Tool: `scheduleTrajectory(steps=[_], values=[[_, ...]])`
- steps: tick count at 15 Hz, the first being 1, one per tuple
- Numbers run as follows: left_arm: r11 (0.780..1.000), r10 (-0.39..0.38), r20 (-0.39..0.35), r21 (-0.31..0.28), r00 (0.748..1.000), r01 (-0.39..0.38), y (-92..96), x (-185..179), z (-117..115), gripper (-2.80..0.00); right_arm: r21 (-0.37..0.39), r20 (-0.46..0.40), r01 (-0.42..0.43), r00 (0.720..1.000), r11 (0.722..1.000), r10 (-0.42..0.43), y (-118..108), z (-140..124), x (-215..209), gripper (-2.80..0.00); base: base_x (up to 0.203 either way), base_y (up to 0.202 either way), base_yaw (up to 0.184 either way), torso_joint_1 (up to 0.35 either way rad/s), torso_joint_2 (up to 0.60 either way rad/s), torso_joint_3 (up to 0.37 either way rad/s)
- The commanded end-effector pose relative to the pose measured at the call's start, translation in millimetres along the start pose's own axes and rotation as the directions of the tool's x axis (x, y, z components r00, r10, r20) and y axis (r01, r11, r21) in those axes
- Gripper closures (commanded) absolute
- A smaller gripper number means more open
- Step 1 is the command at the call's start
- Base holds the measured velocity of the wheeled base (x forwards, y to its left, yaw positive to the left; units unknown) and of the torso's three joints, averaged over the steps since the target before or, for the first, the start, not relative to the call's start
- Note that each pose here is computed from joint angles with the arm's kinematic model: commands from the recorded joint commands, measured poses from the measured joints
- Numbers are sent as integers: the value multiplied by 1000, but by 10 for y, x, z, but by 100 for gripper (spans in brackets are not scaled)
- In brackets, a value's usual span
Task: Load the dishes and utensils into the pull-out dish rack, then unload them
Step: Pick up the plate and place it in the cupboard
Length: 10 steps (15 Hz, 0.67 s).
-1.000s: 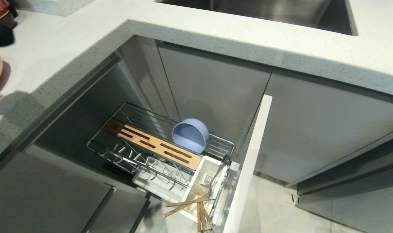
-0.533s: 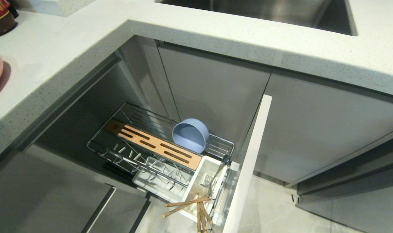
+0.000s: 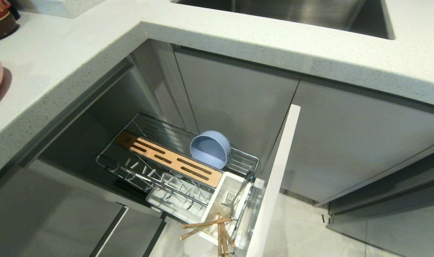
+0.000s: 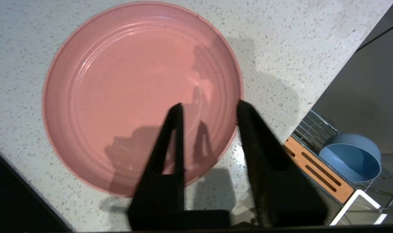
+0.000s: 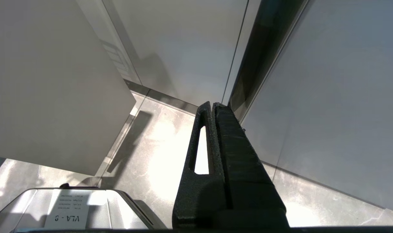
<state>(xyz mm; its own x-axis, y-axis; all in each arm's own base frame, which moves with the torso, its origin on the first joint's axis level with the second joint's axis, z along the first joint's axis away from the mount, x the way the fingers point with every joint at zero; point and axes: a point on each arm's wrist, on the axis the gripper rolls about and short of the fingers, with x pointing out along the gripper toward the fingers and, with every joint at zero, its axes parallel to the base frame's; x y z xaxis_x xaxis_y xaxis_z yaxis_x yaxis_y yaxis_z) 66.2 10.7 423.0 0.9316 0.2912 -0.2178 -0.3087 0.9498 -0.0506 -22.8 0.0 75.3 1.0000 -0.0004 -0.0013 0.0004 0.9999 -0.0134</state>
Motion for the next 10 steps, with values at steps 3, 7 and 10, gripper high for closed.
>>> scheduleTrajectory(steps=[3, 7, 10], values=[[1000, 1, -43, 9, 999, -1, -37, 160, -2, -280, 0, 0, 2, 1000, 1000, -2, 0, 0, 0, 0, 0, 0, 0, 0, 0, 0], [1000, 12, -103, 21, 995, -10, -91, 438, -7, -280, 0, 0, 0, 1000, 1000, 0, 0, 0, 0, 0, 0, 0, 0, 0, 0, 0], [999, 18, -143, 32, 990, -13, -126, 613, -20, -280, 0, 0, 1, 1000, 1000, -1, 0, 0, 0, 0, 0, 0, 0, 0, 0, 0]])
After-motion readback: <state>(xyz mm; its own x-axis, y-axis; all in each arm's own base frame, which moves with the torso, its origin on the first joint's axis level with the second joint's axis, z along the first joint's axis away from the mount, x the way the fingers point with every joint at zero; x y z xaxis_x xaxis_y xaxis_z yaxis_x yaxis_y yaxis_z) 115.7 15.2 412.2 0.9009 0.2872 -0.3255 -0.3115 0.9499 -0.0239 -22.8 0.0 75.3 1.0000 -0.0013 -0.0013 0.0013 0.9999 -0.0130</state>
